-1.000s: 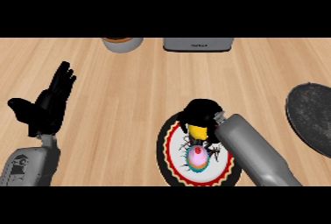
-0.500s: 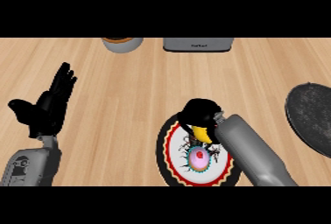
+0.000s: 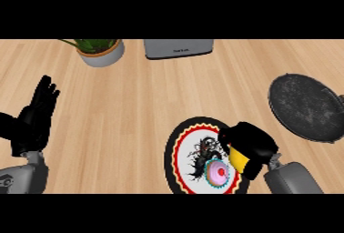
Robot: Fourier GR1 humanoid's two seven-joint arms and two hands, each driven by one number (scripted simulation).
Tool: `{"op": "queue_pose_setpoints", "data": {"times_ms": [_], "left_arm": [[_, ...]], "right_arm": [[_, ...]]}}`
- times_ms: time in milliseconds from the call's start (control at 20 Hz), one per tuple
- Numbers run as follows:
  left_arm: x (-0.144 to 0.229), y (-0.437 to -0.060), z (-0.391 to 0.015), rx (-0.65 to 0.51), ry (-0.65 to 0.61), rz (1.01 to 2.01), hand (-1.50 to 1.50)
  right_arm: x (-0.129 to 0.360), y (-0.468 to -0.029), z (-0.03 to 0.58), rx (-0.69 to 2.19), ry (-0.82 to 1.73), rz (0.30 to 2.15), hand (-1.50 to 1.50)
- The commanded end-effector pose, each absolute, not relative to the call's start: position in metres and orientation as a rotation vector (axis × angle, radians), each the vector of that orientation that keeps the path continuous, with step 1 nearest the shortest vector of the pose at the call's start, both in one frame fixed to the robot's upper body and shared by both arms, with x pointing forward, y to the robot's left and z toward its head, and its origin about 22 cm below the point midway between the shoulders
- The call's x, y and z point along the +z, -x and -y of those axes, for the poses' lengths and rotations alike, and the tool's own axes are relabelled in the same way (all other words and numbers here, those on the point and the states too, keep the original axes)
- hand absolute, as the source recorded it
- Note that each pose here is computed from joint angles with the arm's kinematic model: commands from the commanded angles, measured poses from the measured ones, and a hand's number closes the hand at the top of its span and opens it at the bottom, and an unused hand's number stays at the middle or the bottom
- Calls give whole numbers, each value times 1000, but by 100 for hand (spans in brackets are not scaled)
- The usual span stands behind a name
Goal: Pick the lemon from the plate and place it in the pan
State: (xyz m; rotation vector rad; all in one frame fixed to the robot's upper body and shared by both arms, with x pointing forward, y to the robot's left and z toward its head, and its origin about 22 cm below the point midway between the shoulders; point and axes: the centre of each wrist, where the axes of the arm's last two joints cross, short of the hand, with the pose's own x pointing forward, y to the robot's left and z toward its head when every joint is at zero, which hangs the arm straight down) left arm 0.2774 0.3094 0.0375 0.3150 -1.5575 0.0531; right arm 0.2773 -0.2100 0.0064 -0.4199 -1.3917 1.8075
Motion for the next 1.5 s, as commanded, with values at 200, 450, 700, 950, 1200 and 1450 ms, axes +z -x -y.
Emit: {"op": "queue_pose_setpoints", "data": {"times_ms": [200,450,700,950,1200,1450], "left_arm": [[37,-263,-322,77,-333,1565,0],[41,-273,-315,36,-294,1578,0],[49,-290,-296,-5,-231,1584,0],[39,-280,-281,-40,-212,1611,0],[42,-304,-272,-53,-189,1613,0],[65,-309,-269,-82,-164,1631,0]], "right_arm": [[46,-193,263,1436,601,1691,150],[93,-146,306,1197,736,1762,150],[128,-117,327,966,685,1786,150],[129,-146,375,728,626,1758,150],[122,-193,437,712,787,1730,150],[123,-244,473,741,969,1681,150]]}}
